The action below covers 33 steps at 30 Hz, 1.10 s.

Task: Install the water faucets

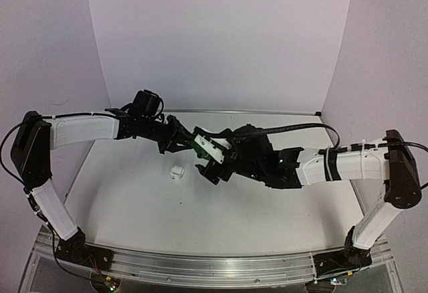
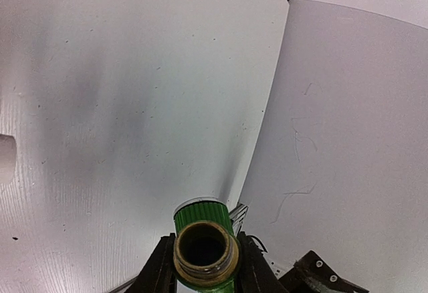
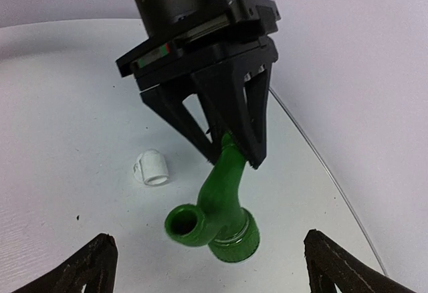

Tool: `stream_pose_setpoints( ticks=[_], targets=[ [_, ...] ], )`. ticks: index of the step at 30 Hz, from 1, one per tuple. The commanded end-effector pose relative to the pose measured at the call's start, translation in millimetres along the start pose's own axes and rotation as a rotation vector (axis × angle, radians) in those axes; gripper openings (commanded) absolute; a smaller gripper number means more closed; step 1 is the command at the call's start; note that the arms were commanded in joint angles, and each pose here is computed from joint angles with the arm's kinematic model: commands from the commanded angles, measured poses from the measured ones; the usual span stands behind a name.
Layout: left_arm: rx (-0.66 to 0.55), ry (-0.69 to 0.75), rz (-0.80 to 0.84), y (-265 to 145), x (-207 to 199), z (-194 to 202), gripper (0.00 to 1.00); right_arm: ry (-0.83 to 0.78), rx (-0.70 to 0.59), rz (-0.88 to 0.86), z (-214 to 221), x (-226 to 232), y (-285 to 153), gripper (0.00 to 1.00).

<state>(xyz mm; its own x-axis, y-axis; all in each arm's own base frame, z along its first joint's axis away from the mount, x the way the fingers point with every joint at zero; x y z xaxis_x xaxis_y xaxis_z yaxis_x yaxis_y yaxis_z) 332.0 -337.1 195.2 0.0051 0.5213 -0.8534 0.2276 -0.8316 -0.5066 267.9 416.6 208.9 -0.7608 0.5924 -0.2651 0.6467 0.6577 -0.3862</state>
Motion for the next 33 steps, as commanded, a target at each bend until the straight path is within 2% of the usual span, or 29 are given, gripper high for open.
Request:
stream_pose_setpoints(
  ticks=[1,3,6,16,20,29,33],
  targets=[
    [-0.047,-0.019,0.030,-18.8,-15.8,3.9,0.00,-0.036,-0.126,0.032,-37.1,-5.2,14.6,0.92],
    [-0.048,-0.025,0.029,-21.6,-14.8,6.3,0.00,-0.057,-0.140,0.015,-37.7,-0.3,20.0,0.84],
    [-0.050,-0.026,0.032,-24.5,-15.3,8.9,0.00,-0.083,-0.149,-0.013,-36.8,7.1,28.2,0.76],
    [-0.057,-0.029,0.032,-30.2,-15.5,16.0,0.00,-0.100,-0.194,0.009,-47.6,9.1,46.4,0.55],
    [-0.058,-0.028,0.035,-32.5,-16.8,18.0,0.00,-0.117,-0.176,0.046,-43.1,6.1,55.9,0.47],
    [-0.075,-0.034,0.026,-36.7,-13.7,20.5,0.00,-0.130,-0.151,0.171,-32.5,-10.2,63.4,0.45],
    [-0.085,-0.039,0.026,-38.4,-14.2,19.7,0.00,-0.122,-0.154,0.168,-32.6,-10.2,61.5,0.37]
  ],
)
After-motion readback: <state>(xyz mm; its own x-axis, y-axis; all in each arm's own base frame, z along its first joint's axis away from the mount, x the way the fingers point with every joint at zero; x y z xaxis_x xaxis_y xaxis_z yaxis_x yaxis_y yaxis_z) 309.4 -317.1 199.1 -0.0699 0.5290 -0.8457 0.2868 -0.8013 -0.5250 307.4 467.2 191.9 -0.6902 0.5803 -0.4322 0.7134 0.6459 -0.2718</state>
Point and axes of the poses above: each gripper's point midway between its finger pads, its own y axis out along the fingers, its own x axis along the line the jaws close on, z = x × y, the point moved 1 cm from there along -y, back along the fingers, and after that the axes turned 11 degrees about y, right-handed, at the moved point
